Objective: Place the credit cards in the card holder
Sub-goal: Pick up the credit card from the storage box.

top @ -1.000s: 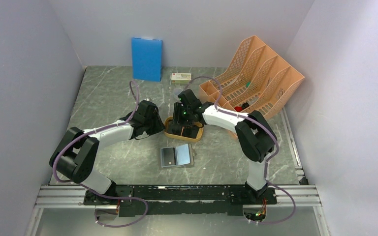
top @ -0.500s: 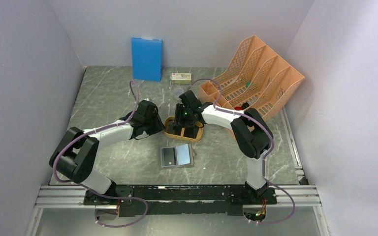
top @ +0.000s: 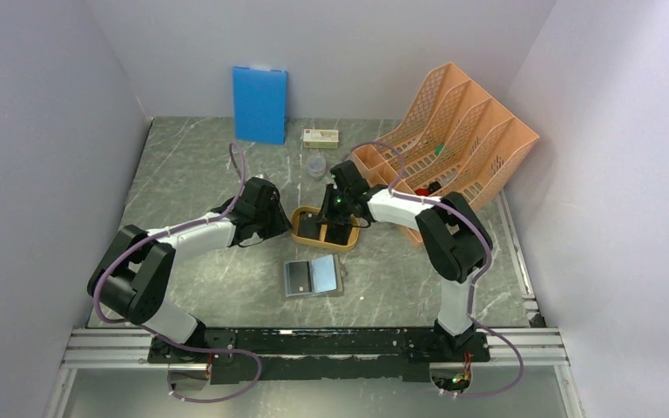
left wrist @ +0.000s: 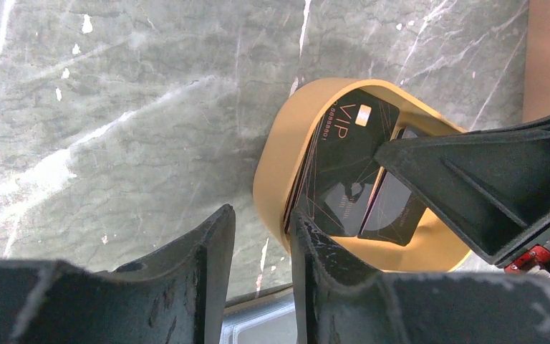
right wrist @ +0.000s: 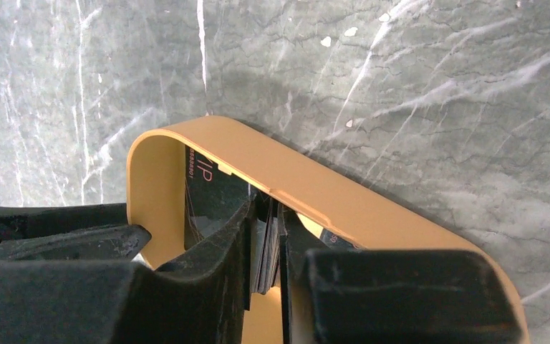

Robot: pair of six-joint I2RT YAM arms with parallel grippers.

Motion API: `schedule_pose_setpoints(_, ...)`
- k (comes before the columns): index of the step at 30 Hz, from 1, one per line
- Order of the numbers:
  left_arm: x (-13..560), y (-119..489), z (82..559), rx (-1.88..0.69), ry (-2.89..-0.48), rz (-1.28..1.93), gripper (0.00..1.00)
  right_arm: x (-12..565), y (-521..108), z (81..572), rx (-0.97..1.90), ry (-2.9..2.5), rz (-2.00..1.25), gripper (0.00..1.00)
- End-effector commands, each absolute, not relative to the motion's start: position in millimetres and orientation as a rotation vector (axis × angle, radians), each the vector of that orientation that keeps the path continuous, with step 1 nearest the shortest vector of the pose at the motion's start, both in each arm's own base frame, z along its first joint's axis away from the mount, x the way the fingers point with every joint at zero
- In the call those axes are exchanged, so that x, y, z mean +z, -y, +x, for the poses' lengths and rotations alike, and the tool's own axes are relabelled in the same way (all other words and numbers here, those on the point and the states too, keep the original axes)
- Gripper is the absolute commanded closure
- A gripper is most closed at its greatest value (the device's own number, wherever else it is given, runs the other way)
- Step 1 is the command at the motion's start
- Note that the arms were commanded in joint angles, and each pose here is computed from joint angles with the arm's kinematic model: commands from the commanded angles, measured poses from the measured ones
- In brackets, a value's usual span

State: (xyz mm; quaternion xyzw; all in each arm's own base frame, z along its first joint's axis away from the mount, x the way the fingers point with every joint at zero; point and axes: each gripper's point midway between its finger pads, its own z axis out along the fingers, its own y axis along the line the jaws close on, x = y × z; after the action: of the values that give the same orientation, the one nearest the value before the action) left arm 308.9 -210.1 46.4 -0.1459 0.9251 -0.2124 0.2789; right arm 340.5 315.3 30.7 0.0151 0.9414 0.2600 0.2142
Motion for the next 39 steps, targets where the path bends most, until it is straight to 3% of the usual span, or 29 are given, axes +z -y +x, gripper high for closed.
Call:
schedule_pose_setpoints(1, 56.1, 213.2, 315.2, -0.603, -2.463, -0.379, 0.61, 7.7, -293.5, 324.6, 0.663, -2.681, 0.062, 0.82)
schedule_pose_setpoints(5, 54.2, 213.3, 315.3, -0.601, -2.465, -0.38, 0.61, 10.2, -295.2, 324.0, 0.704, -2.675, 0.065, 0.83)
schedule_pose_setpoints(10, 55.3, 213.4, 315.5, -0.604, -2.462, -0.381, 0.61, 35.1, -301.2, 329.8, 0.802, -2.582, 0.087, 0.57)
schedule_pose_setpoints(13, 55.8, 213.5, 316.3, -0.601, -2.464, -0.378, 0.61, 44.6, -304.1, 335.4, 0.802, -2.555, 0.077, 0.49)
schedule_pose_setpoints(24, 52.6, 213.6, 316.1, -0.597, -2.471, -0.382, 0.63, 13.2, -313.9, 331.0, 0.644, -2.678, -0.009, 0.43)
schedule_pose_setpoints(30, 52.3, 212.9, 315.7, -0.594, -2.473, -0.382, 0.64, -8.0, -302.2, 323.3, 0.557, -2.737, -0.004, 0.49)
schedule_pose_setpoints(35, 50.7, 212.3, 314.9, -0.59, -2.478, -0.383, 0.65, -11.8, -296.4, 318.8, 0.576, -2.74, 0.009, 0.72)
schedule_pose_setpoints(39, 49.7, 207.1, 317.4, -0.553, -2.466, -0.396, 0.65, -11.0, -289.5, 319.3, 0.6, -2.729, 0.042, 0.83)
